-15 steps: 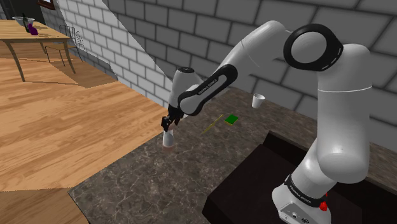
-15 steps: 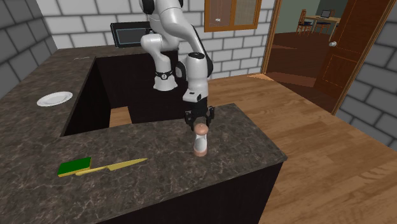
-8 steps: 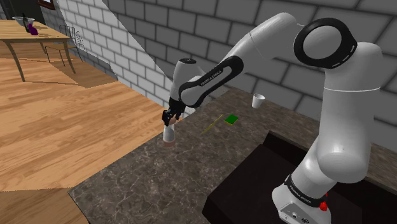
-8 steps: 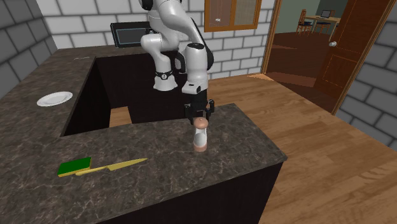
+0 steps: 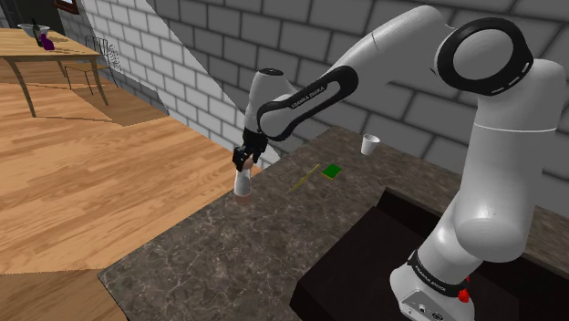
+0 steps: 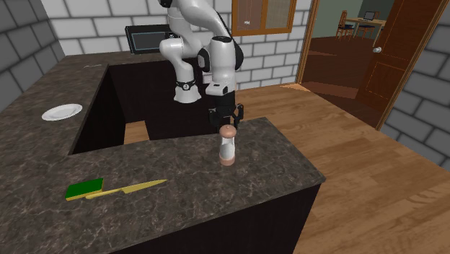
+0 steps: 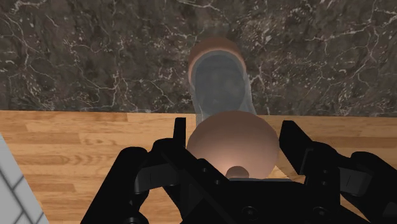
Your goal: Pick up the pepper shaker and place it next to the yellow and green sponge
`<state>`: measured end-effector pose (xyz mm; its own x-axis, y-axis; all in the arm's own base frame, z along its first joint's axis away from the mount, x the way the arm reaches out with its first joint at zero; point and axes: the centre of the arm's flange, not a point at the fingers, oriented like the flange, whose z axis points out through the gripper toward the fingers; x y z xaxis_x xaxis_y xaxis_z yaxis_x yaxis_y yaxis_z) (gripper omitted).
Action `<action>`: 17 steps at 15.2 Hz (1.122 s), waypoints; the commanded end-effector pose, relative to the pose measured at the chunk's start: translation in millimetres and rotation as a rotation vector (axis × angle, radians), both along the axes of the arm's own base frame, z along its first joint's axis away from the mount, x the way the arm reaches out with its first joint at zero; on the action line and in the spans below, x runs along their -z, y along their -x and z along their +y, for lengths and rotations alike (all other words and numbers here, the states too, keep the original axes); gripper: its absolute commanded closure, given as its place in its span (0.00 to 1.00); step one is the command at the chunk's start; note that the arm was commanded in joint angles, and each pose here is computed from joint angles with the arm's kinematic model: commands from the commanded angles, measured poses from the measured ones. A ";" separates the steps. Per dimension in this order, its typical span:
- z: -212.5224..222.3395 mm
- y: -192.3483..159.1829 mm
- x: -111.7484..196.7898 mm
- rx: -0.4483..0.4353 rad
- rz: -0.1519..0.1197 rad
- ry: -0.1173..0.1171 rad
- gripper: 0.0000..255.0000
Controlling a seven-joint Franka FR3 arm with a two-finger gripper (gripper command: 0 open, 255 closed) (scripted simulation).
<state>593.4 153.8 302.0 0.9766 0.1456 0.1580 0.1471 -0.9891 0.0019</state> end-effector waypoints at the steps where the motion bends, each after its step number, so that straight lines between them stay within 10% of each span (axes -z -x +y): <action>1: 0.2 -0.4 -11.4 0.000 0.000 0.000 1.00; 17: 0.2 -0.4 -95.9 0.000 0.000 0.000 1.00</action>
<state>593.7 154.8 393.2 0.9766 0.1457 0.1582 0.1472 -0.9891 0.0019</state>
